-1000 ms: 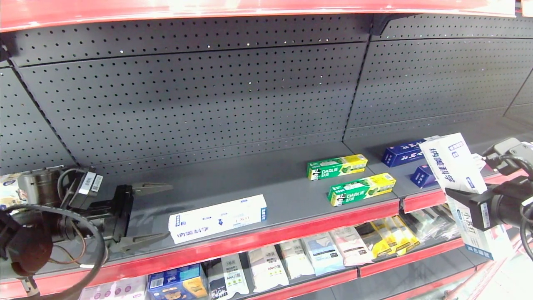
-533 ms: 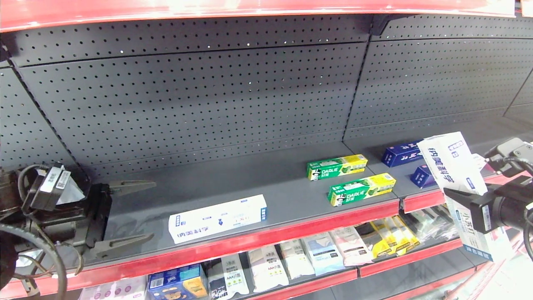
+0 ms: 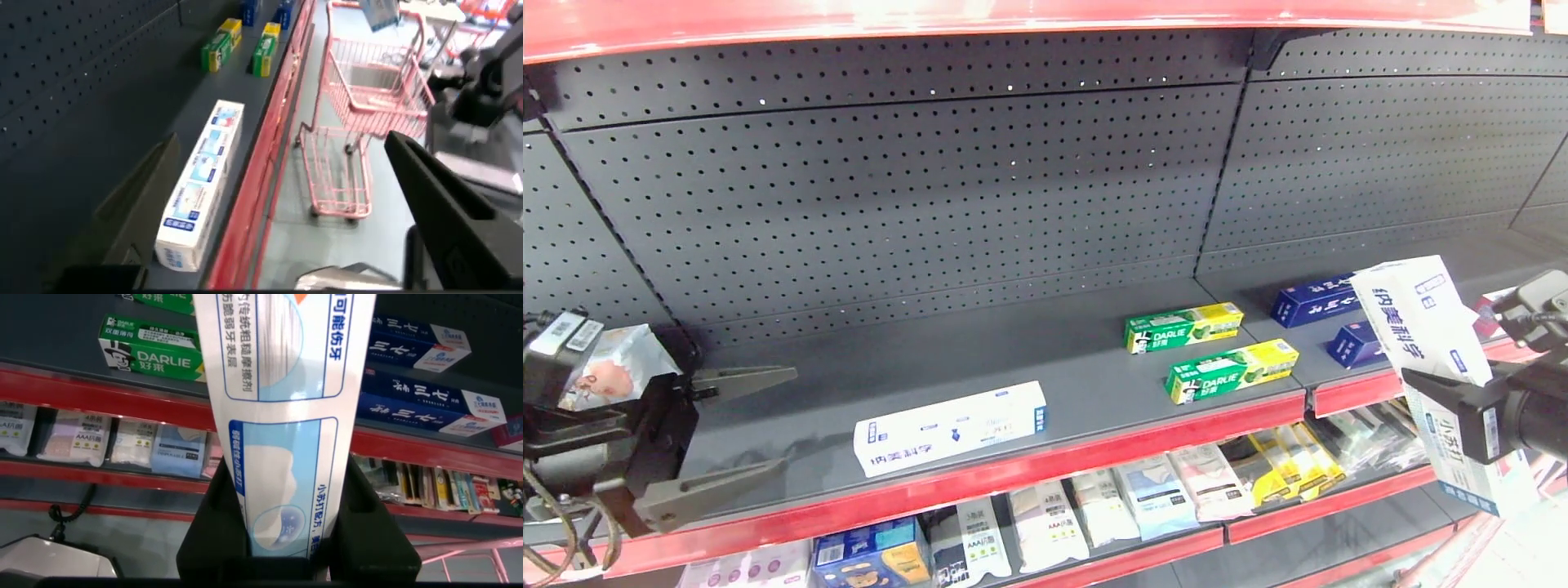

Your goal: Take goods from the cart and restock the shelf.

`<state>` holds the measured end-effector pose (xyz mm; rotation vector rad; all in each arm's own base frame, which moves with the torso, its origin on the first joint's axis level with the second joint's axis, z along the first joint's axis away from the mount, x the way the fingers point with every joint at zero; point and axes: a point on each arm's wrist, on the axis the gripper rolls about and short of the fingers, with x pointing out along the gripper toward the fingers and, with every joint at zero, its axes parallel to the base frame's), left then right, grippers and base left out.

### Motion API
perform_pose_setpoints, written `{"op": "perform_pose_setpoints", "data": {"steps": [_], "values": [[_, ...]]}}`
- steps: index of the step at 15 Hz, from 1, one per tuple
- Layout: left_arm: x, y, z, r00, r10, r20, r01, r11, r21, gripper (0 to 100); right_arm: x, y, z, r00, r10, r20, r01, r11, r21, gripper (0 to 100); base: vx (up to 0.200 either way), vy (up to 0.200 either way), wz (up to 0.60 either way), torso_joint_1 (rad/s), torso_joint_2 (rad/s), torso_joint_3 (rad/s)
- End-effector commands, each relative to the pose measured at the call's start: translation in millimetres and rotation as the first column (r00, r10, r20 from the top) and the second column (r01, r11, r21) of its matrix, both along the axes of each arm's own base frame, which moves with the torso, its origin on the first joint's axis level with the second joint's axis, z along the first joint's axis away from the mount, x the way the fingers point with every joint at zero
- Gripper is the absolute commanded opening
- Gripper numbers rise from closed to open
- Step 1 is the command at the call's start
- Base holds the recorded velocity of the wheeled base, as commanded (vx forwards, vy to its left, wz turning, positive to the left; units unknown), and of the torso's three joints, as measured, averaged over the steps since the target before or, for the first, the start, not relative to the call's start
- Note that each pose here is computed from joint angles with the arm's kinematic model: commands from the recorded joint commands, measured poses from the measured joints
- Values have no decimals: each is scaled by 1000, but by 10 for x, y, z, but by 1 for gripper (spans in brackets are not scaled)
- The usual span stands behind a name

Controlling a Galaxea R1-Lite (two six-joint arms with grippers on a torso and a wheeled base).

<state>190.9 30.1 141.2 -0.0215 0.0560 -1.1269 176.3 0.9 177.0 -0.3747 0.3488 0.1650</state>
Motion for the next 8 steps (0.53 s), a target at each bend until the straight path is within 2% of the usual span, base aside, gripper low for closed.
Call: {"op": "perform_pose_setpoints", "data": {"steps": [1, 3, 5, 8], "values": [[-203, -43, 239, 998, 53, -17, -53, 998, -30, 100, 13, 3, 19, 1000, 4, 6, -4, 1000, 0, 0, 0, 0, 0, 0, 0, 0], [-319, -76, 344, 992, 95, -80, -101, 992, -76, 100, 21, 3, 11, 1000, 6, 2, -6, 1000, -1, 0, 0, 0, 0, 0, 0, 0], [-360, -105, 389, 981, 149, -121, -162, 981, -106, 100, 39, 4, 18, 1000, 7, 3, -7, 1000, 1, 0, 0, 0, 0, 0, 0, 0], [-321, -218, 347, 963, 230, -142, -246, 963, -111, 100, 57, 4, 35, 1000, 6, 8, -6, 1000, 3, 0, 0, 0, 0, 0, 0, 0]]}}
